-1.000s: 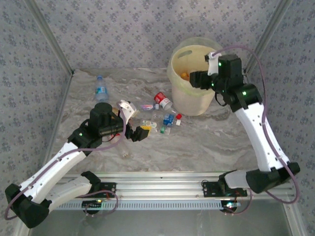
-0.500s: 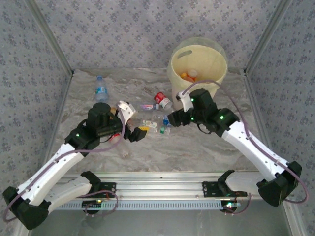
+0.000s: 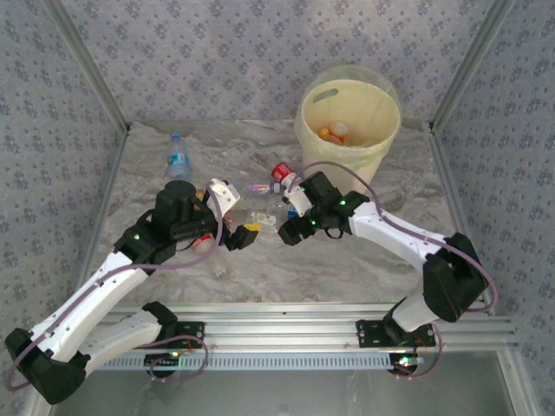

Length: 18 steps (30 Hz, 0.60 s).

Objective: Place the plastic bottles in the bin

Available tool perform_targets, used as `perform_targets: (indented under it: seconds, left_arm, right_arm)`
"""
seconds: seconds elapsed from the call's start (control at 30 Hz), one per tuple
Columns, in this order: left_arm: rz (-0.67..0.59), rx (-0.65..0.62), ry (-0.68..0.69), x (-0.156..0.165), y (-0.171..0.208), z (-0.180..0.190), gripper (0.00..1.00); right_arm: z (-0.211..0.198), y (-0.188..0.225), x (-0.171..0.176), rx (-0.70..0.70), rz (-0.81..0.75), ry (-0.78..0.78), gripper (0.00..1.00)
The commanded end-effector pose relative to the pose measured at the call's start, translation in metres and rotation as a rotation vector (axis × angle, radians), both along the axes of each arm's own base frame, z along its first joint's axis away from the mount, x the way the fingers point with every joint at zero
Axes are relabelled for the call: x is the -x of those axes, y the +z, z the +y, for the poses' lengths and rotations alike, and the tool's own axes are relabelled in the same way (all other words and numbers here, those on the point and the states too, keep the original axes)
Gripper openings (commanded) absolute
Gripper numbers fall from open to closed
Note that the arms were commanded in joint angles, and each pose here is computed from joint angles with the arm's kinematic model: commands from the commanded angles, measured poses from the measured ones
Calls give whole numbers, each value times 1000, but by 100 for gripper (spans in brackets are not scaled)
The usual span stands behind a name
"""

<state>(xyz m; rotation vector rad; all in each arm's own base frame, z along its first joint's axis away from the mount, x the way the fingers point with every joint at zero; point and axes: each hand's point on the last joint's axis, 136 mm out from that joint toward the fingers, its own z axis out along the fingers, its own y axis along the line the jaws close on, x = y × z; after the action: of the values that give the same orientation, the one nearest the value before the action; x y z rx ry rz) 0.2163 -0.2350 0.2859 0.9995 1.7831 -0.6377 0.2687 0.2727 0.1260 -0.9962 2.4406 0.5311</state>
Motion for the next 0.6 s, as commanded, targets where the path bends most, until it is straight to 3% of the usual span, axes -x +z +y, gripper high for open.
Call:
perform_targets:
  seconds: [0.0,0.57]
  left_arm:
    - [-16,23,12,-4,6,-1,100]
    - [1,64,-28,2,10,-8,100]
  right_arm:
    - [10,-2,-4,32,-7,84,81]
    - [19,-47,-23,277,11,131,75]
